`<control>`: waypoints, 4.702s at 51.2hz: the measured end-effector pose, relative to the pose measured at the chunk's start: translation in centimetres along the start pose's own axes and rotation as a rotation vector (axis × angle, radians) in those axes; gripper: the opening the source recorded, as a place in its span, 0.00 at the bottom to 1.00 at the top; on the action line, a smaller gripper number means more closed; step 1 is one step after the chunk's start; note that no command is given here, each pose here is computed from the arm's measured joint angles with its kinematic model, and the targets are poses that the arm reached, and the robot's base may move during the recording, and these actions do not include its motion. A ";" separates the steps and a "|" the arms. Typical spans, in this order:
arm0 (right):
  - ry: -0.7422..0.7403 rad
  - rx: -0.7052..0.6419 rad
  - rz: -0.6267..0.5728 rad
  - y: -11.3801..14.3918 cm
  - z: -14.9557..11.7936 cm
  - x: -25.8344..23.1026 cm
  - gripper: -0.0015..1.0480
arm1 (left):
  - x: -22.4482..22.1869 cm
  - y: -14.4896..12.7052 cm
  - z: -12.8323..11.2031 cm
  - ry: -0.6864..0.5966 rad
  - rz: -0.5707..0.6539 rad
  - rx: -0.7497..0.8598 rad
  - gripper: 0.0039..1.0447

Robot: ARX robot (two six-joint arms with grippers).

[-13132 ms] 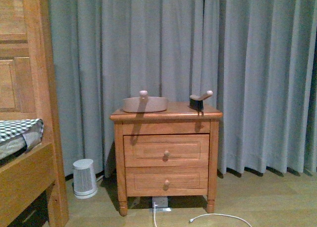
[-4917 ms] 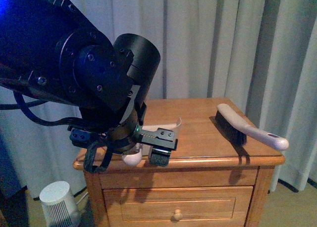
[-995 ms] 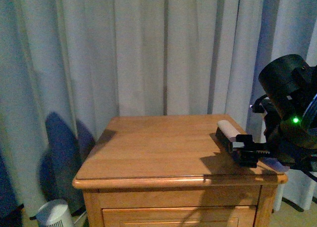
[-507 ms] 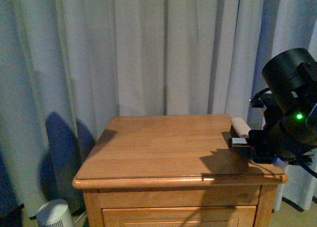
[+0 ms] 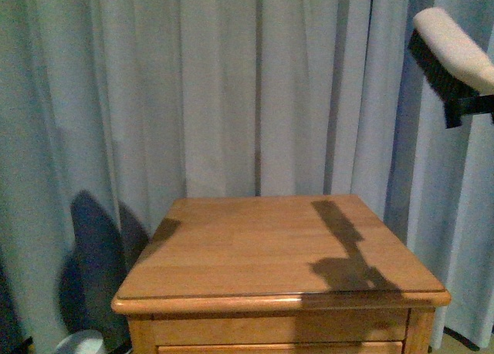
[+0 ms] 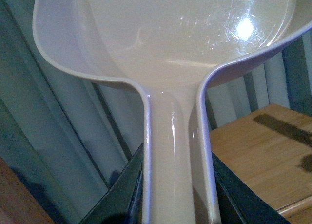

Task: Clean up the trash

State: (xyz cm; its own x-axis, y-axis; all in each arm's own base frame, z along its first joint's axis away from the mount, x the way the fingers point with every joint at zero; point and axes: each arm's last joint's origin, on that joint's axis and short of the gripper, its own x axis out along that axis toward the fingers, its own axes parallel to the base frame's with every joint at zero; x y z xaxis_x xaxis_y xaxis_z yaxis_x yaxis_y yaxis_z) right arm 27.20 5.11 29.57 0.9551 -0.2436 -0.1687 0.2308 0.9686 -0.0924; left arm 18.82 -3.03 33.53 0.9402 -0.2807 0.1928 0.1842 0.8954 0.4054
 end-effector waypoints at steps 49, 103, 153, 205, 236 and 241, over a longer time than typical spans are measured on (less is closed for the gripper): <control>-0.206 0.036 -0.115 -3.6 -1.8 -11.1 0.21 | 0.0 0.0 0.0 0.000 0.000 0.000 0.27; -0.209 0.032 -0.103 -3.6 -1.8 -11.1 0.21 | 0.0 0.1 0.0 0.004 0.013 0.000 0.27; -0.203 0.026 -0.121 -3.6 -1.9 -11.1 0.20 | -0.1 0.0 0.0 0.002 0.003 -0.001 0.27; -0.203 0.017 -0.115 -3.6 -2.0 -11.1 0.20 | 0.8 1.1 -0.3 0.398 -0.171 -0.199 0.27; -0.202 0.018 -0.121 -3.6 -2.0 -11.1 0.20 | 3.1 6.3 -9.0 0.631 -0.478 0.184 0.26; -0.202 0.018 -0.121 -3.6 -2.0 -11.1 0.20 | 3.3 7.0 -10.6 0.652 -0.493 0.261 0.26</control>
State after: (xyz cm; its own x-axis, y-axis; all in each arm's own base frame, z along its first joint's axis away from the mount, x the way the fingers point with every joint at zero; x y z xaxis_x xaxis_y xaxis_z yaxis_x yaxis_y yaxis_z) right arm 15.44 4.21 29.83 0.9377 -0.3450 0.0424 0.3474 0.9341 -0.0822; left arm 26.28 5.99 27.58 0.7618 -0.2905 -0.5790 0.6183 0.5929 0.5159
